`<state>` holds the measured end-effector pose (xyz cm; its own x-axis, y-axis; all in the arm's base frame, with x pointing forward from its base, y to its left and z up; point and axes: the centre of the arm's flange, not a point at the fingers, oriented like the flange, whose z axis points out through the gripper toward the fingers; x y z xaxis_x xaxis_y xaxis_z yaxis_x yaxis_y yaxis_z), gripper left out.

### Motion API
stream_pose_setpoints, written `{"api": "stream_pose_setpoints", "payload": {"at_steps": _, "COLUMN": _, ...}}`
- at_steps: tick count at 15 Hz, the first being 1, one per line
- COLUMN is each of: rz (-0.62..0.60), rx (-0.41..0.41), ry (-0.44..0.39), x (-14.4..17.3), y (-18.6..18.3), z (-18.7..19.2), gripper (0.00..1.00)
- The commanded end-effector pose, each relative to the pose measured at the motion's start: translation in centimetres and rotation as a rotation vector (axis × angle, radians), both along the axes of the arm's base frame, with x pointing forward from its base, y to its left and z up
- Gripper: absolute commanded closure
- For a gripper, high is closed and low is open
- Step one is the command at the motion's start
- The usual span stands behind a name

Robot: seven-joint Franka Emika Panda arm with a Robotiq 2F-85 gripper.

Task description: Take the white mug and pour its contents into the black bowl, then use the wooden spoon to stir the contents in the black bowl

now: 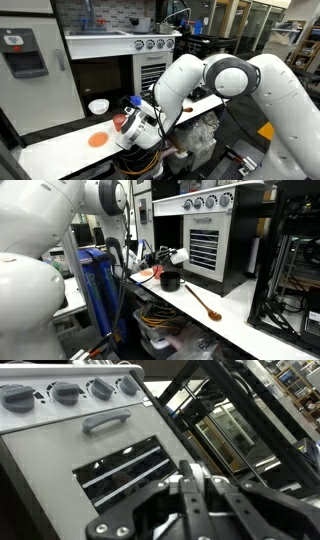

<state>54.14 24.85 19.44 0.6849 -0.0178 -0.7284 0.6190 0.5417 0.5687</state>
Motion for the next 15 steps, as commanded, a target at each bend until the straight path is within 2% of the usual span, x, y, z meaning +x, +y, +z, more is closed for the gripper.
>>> {"api": "stream_pose_setpoints", "payload": {"at_steps": 1, "rz": 0.005, "rx": -0.048, "ry": 0.019, "x": -0.6, "y": -0.4, "z": 0.6, "gripper": 0.98}}
{"api": "stream_pose_setpoints", "payload": {"at_steps": 15, "rz": 0.022, "rx": -0.107, "ry": 0.036, "x": -1.8, "y": 0.1, "z": 0.7, "gripper": 0.98}}
